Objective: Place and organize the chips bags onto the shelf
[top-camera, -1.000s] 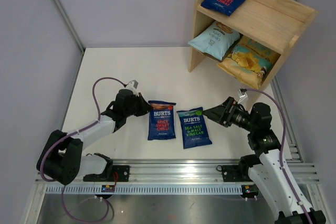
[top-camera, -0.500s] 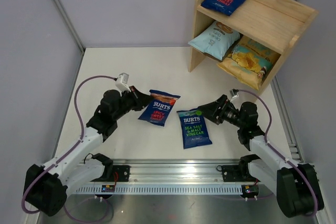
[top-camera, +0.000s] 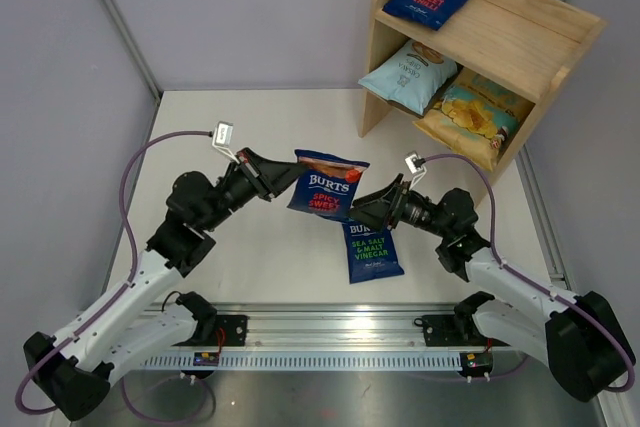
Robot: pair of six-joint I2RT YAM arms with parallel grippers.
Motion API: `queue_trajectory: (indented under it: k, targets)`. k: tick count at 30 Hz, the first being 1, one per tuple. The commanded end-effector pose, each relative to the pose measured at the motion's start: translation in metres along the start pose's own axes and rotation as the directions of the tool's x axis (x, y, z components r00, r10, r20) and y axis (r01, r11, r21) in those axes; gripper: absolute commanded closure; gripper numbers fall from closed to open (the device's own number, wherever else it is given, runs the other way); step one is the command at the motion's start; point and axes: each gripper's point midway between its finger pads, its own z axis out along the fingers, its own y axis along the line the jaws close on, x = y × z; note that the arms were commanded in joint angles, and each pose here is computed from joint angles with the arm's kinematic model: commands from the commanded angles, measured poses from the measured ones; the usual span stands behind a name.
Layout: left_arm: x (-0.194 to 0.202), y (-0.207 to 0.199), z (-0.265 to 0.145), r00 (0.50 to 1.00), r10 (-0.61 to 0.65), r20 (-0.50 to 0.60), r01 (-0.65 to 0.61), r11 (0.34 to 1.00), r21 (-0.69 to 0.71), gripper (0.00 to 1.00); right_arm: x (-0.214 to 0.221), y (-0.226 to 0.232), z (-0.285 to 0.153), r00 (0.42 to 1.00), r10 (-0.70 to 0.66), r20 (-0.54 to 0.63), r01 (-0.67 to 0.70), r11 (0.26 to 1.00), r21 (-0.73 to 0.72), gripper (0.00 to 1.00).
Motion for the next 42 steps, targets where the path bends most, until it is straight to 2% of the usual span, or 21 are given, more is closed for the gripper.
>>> queue_trajectory:
  k: [1,5,10,16,22,23,25,26,29,30,31,33,34,36,37,38,40,42]
  targets:
    - [-0.030,-0.068,-0.005,0.996,-0.040,0.085,0.023,0.981,0.195,1.00,-0.030,0.040,0.002,0.970,-0.220,0.104,0.232,0.966,-0.116,0.09]
    - [-0.029,-0.087,-0.005,0.992,-0.094,0.085,0.070,0.966,0.250,1.00,-0.036,0.061,-0.003,0.951,-0.284,0.121,0.301,0.939,-0.166,0.09]
    - [-0.031,-0.095,-0.002,0.988,-0.125,0.093,0.096,0.959,0.266,1.00,-0.035,0.075,-0.006,0.948,-0.297,0.117,0.316,0.924,-0.218,0.12]
    - [-0.030,-0.097,0.006,0.981,-0.161,0.110,0.127,0.956,0.264,1.00,-0.026,0.087,-0.008,0.946,-0.306,0.106,0.324,0.901,-0.290,0.27]
    - [-0.029,-0.093,0.015,0.984,-0.142,0.109,0.115,0.969,0.218,1.00,-0.024,0.088,-0.010,0.948,-0.306,0.087,0.318,0.905,-0.283,0.38]
    - [-0.029,-0.092,0.015,0.984,-0.140,0.112,0.114,0.970,0.213,1.00,-0.024,0.088,-0.009,0.945,-0.315,0.086,0.326,0.903,-0.280,0.48]
    - [-0.029,-0.088,0.017,0.987,-0.113,0.115,0.092,0.980,0.176,1.00,-0.026,0.085,-0.008,0.946,-0.315,0.077,0.324,0.910,-0.259,0.60]
    - [-0.031,-0.085,0.017,0.987,-0.099,0.123,0.080,0.985,0.154,1.00,-0.026,0.085,-0.008,0.947,-0.311,0.075,0.320,0.913,-0.254,0.69]
    - [-0.033,-0.086,0.016,0.992,-0.039,0.122,0.022,0.991,0.132,0.98,-0.028,0.090,-0.010,0.954,-0.291,0.075,0.301,0.919,-0.255,0.74]
    - [-0.033,-0.086,0.015,0.993,-0.010,0.115,-0.005,0.992,0.125,0.92,-0.030,0.091,-0.011,0.956,-0.284,0.079,0.294,0.922,-0.252,0.78]
    - [-0.033,-0.086,0.015,0.994,0.021,0.109,-0.034,0.993,0.116,0.78,-0.033,0.092,-0.010,0.961,-0.265,0.084,0.277,0.930,-0.240,0.79]
    - [-0.035,-0.091,0.012,0.987,0.135,0.092,-0.145,0.983,0.115,0.56,-0.038,0.099,-0.011,0.973,-0.215,0.078,0.228,0.946,-0.231,0.83]
    - [-0.034,-0.091,0.011,0.973,0.212,0.086,-0.221,0.969,0.112,0.36,-0.040,0.102,-0.012,0.981,-0.179,0.074,0.192,0.954,-0.230,0.84]
    - [-0.029,-0.090,0.007,0.957,0.286,0.057,-0.290,0.950,0.115,0.22,-0.046,0.110,-0.013,0.988,-0.139,0.071,0.152,0.961,-0.233,0.85]
    - [-0.026,-0.088,0.006,0.930,0.363,0.051,-0.366,0.921,0.132,0.07,-0.047,0.114,-0.014,0.993,-0.099,0.062,0.111,0.964,-0.242,0.85]
    - [-0.018,-0.087,0.004,0.920,0.391,0.025,-0.390,0.907,0.156,0.02,-0.048,0.118,-0.014,0.995,-0.084,0.059,0.097,0.964,-0.249,0.85]
    - [-0.008,-0.082,0.001,0.896,0.444,-0.012,-0.435,0.882,0.179,0.01,-0.051,0.128,-0.015,0.998,-0.044,0.038,0.053,0.960,-0.275,0.85]
    - [0.013,-0.088,-0.003,0.879,0.471,-0.073,-0.435,0.855,0.284,0.01,-0.055,0.135,-0.015,0.999,-0.024,0.031,0.032,0.956,-0.291,0.85]
